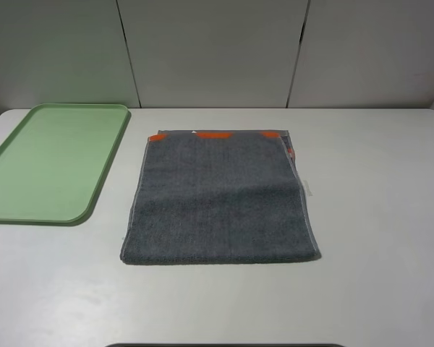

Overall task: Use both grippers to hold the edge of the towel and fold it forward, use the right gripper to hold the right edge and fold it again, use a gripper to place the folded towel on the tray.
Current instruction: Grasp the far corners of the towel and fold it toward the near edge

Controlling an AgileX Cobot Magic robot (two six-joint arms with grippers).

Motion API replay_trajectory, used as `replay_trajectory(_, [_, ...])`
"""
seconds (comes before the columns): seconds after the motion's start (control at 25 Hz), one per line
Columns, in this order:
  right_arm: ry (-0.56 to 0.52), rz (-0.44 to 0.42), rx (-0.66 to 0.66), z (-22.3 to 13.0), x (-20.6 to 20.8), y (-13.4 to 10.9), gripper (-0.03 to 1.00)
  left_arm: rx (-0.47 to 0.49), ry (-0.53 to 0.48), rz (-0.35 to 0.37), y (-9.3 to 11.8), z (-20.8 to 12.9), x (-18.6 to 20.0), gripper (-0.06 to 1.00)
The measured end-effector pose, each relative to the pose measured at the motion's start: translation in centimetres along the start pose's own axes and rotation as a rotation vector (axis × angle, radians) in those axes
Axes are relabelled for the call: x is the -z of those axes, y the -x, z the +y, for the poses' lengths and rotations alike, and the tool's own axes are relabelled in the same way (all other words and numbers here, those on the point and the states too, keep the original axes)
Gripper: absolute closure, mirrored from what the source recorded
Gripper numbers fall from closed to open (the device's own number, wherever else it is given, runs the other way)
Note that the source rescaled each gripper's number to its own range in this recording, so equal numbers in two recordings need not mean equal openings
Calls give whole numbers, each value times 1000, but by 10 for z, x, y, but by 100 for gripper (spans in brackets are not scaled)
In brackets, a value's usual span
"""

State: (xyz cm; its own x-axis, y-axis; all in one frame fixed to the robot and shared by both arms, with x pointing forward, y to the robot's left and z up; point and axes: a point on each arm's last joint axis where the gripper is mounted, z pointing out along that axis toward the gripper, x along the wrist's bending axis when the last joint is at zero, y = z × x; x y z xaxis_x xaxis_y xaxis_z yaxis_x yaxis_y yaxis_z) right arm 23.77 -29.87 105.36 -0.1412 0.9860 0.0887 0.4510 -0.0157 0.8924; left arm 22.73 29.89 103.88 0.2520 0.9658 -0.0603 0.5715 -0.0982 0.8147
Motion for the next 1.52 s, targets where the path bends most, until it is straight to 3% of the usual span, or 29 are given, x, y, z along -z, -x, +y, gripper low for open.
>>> replay_trajectory(0.76, [1, 17, 20, 0, 1, -2, -3, 0, 1, 0, 0, 0, 0, -4])
replay_trajectory(1.08, [22, 40, 33, 25, 11, -6, -3, 0, 6, 0, 0, 3, 2, -4])
replay_trajectory(1.32, [-73, 49, 107, 54, -2, -10, -3, -72, -58, -1, 1, 30, 3, -4])
replay_trajectory(1.52, [-179, 71, 159, 73, -25, -14, -3, -181, -116, -8, 3, 73, 3, -4])
